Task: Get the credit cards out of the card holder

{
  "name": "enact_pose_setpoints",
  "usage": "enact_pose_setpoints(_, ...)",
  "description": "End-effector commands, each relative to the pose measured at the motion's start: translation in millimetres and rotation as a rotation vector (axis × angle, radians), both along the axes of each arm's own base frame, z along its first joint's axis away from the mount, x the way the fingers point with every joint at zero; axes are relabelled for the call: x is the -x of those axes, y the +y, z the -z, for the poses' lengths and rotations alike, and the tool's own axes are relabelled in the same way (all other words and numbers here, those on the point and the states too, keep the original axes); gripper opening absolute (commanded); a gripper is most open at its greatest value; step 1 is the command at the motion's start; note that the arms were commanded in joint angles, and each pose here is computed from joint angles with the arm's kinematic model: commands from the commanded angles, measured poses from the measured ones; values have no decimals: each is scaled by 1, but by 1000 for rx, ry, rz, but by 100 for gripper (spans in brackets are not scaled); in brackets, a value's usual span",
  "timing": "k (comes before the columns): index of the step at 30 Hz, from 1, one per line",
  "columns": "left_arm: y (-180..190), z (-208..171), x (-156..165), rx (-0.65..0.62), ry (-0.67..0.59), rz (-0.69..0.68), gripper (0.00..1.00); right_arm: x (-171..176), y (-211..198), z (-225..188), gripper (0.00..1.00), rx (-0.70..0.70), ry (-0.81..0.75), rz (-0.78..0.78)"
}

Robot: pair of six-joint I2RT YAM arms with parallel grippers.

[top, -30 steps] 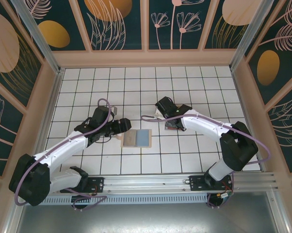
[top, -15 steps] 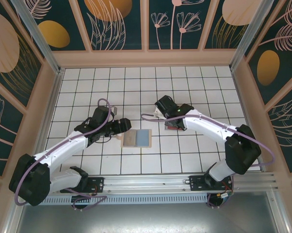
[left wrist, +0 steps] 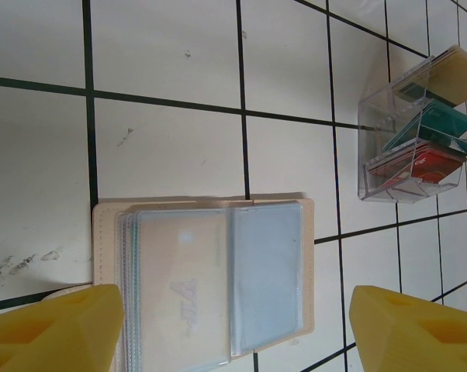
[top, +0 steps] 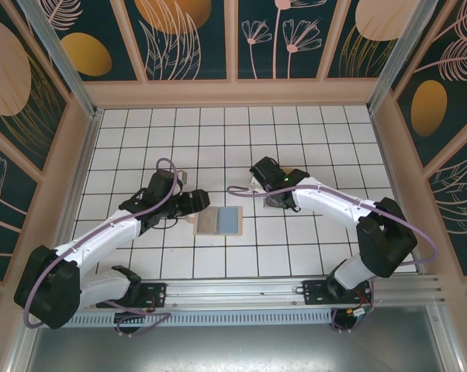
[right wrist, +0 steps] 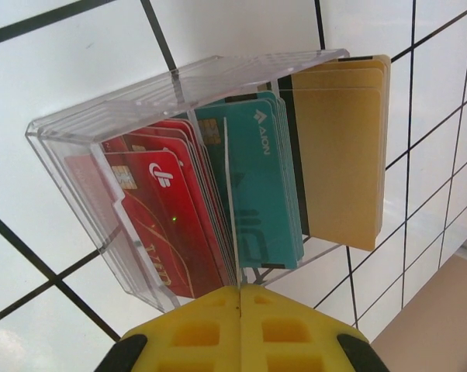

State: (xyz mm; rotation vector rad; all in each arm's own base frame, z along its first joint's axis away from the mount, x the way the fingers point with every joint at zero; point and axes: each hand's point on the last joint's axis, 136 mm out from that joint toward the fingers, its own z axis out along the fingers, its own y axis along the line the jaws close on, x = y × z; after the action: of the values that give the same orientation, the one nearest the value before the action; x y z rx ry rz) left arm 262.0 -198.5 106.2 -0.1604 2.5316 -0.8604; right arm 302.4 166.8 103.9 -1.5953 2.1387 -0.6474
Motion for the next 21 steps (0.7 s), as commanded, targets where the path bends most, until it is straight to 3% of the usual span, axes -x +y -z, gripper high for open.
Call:
enact_pose_setpoints(1,0,0,0,3,-7,-3,77,-5,1,6,0,5,0,4)
enact_pose_setpoints(4,1,0,0,3,-8,-6,77,-14,-1,3,5,16,-43,22)
enact_pose_setpoints(6,1,0,0,1,-9,-6,77,-22,-6,0,26,24,-79,46)
enact_pose_setpoints(8,1,0,0,1,-10,-6,77,-32,-10,-6,31,26,-124,78)
enact_pose_setpoints(16,1,0,-1,-2,-9,-8,77,-53,-16,-35,30,-46,-227,175)
enact_pose_setpoints(21,2,2,-1,-5,-3,-10,78,-45,9,-52,30,-304,-178,316)
